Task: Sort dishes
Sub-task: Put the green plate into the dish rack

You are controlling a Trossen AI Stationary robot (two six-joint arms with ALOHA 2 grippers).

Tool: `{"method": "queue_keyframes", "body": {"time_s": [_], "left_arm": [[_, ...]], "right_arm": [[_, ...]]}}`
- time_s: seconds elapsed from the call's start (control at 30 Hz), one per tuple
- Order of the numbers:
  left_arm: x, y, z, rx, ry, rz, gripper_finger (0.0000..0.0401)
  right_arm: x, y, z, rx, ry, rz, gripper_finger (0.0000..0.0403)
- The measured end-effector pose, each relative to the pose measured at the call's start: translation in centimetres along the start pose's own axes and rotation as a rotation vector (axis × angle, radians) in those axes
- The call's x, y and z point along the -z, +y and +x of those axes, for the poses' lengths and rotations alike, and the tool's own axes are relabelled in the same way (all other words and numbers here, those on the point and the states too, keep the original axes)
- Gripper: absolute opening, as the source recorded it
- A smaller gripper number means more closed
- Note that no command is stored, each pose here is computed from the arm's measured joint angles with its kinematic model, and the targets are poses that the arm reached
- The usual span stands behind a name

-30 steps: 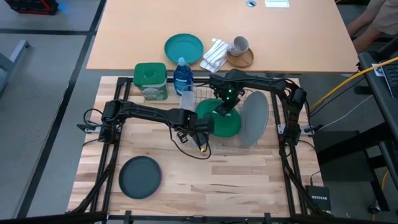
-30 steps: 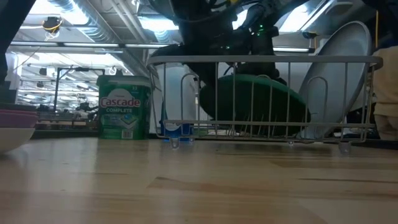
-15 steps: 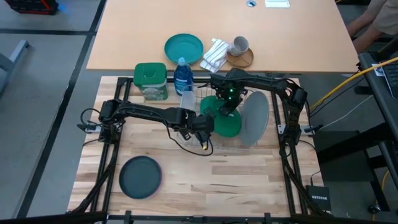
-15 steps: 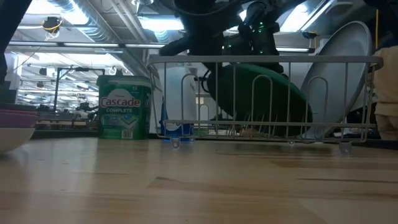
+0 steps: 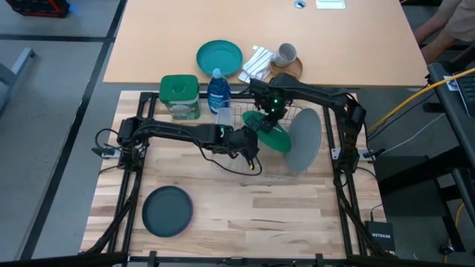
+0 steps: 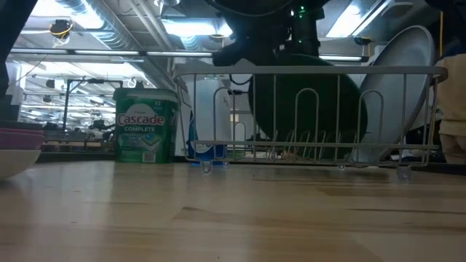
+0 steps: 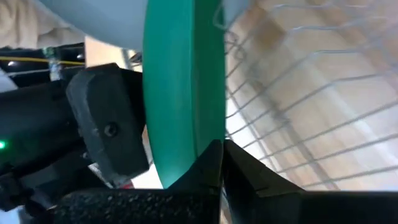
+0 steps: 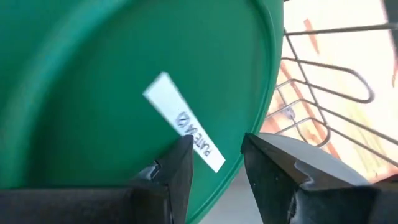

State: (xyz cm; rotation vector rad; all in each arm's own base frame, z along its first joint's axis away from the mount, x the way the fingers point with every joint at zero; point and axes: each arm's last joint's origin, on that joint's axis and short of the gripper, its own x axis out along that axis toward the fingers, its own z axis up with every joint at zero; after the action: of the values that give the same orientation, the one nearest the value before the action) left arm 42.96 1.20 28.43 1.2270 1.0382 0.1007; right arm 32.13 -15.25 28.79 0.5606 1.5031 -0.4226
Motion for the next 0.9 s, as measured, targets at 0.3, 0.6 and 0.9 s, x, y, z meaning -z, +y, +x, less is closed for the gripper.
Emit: {"method": "queue_keyframes", "body": {"time_s": [0.3, 0.6, 0.9], "left_arm": [[1.5, 1.9, 1.4, -0.078, -0.004, -0.105, 0.0003], [2.0, 2.2, 1.8, -0.087, 0.001, -0.124, 0.0003], [2.8, 2.5, 2.3, -0.083, 0.015, -0.135, 0.0003]], "right_arm": [[0.3, -0.1, -2.3, 0.063, -0.021, -0.004, 0.0147], [0.6, -0.3, -3.1, 0.143, -0.032, -0.008, 0.0147], [1.7, -0.6, -4.8, 0.221, -0.097, -0.011, 0.0147]]}}
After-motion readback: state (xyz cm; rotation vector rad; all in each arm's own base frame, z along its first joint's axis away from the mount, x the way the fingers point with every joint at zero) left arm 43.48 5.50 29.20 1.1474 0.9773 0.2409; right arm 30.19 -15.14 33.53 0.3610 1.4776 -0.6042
